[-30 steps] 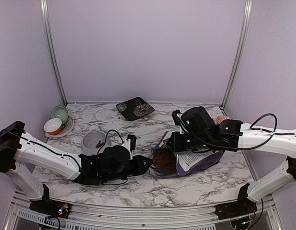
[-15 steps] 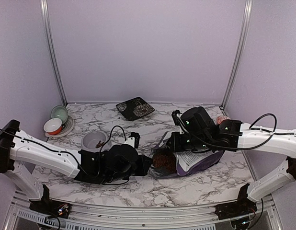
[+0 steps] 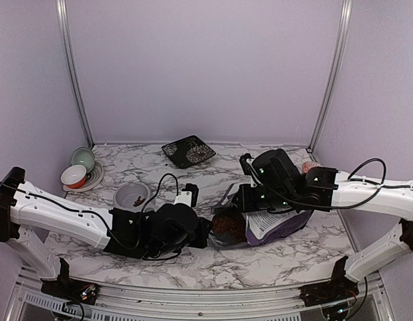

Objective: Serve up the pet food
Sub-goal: Place the pet food in the pet food bowl.

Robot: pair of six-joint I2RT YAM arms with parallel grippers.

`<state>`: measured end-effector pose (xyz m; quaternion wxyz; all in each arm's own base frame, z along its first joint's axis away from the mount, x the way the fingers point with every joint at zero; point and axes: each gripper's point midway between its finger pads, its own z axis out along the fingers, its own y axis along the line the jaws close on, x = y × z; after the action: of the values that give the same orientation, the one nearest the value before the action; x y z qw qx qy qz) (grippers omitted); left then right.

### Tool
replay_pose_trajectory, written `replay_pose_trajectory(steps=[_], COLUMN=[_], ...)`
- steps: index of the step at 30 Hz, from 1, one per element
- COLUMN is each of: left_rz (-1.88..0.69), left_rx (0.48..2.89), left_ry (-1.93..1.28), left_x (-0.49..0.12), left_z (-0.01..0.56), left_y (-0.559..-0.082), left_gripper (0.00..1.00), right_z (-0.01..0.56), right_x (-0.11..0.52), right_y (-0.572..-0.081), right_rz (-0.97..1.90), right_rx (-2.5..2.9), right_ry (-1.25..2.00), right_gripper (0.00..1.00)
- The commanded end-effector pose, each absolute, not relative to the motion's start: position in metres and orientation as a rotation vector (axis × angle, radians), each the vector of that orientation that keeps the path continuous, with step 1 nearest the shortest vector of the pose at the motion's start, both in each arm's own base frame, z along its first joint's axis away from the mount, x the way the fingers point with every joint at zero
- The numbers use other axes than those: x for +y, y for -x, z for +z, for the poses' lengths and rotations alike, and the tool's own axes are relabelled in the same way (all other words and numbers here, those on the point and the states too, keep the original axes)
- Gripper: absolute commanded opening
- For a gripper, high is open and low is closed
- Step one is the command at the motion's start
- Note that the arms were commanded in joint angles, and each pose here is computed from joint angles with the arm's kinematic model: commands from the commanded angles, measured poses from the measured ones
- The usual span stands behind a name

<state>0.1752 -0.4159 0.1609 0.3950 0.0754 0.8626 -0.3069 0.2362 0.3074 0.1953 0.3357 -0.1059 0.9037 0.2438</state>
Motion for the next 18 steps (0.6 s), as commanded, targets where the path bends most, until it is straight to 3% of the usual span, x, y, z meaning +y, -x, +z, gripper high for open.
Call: replay_pose_trajectory(steps=[1,18], left_rz=[-0.731,-1.093], left_rx=[2.139,2.121], left_ry=[-0.164,0.037], left_x=[-0.411,-0.398], left_z=[0.176,0.182], left_y=[-0.183,-0.172], left_gripper=[0.00,0.00], right_z=[0.207,0.213], right_x=[0.304,0.306], right_y=[-0.244,-0.243], right_rz=[0.632,0.672], right_rx=[2.321,2.302], right_ry=[0.229,0.224], right_gripper=[0.00,0.00])
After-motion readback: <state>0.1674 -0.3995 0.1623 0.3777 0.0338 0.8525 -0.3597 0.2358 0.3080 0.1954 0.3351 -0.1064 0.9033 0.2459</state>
